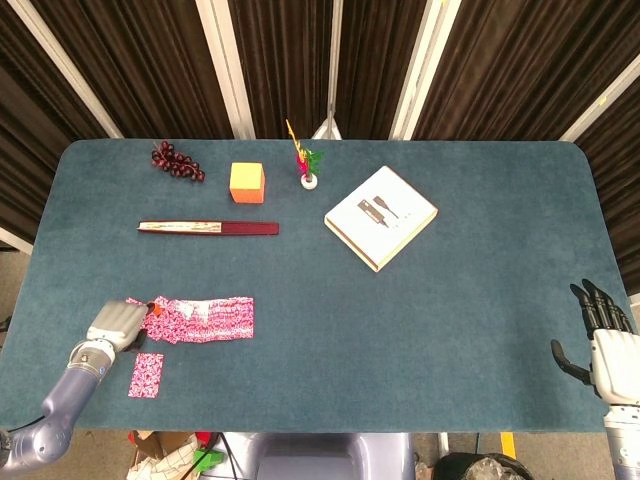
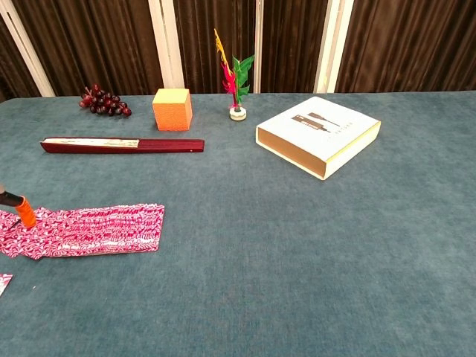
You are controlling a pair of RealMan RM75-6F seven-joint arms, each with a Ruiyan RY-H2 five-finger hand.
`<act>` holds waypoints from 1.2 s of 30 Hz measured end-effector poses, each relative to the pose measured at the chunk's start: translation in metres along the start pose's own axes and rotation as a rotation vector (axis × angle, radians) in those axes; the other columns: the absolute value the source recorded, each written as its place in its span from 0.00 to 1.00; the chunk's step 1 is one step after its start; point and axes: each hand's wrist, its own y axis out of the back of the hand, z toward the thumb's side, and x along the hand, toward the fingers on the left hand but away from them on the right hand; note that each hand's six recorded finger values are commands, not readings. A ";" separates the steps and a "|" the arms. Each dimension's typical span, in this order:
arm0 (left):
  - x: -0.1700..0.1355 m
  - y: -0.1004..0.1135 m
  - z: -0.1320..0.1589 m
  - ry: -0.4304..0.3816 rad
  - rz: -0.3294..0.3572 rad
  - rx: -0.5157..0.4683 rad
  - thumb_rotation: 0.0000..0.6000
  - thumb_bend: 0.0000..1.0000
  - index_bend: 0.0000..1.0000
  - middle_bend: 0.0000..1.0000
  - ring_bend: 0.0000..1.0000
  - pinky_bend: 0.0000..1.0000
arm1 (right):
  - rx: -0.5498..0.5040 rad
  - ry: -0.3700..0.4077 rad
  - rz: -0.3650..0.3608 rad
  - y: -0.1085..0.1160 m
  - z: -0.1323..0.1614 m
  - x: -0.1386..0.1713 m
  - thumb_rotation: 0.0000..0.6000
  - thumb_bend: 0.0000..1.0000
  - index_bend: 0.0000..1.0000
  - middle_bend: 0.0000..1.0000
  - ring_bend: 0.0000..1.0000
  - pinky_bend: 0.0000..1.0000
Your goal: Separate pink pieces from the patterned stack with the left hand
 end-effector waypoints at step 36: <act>0.012 0.034 -0.009 0.008 0.017 -0.020 1.00 0.75 0.22 0.89 0.74 0.77 | -0.009 -0.002 0.004 -0.001 0.002 -0.001 1.00 0.39 0.08 0.06 0.09 0.17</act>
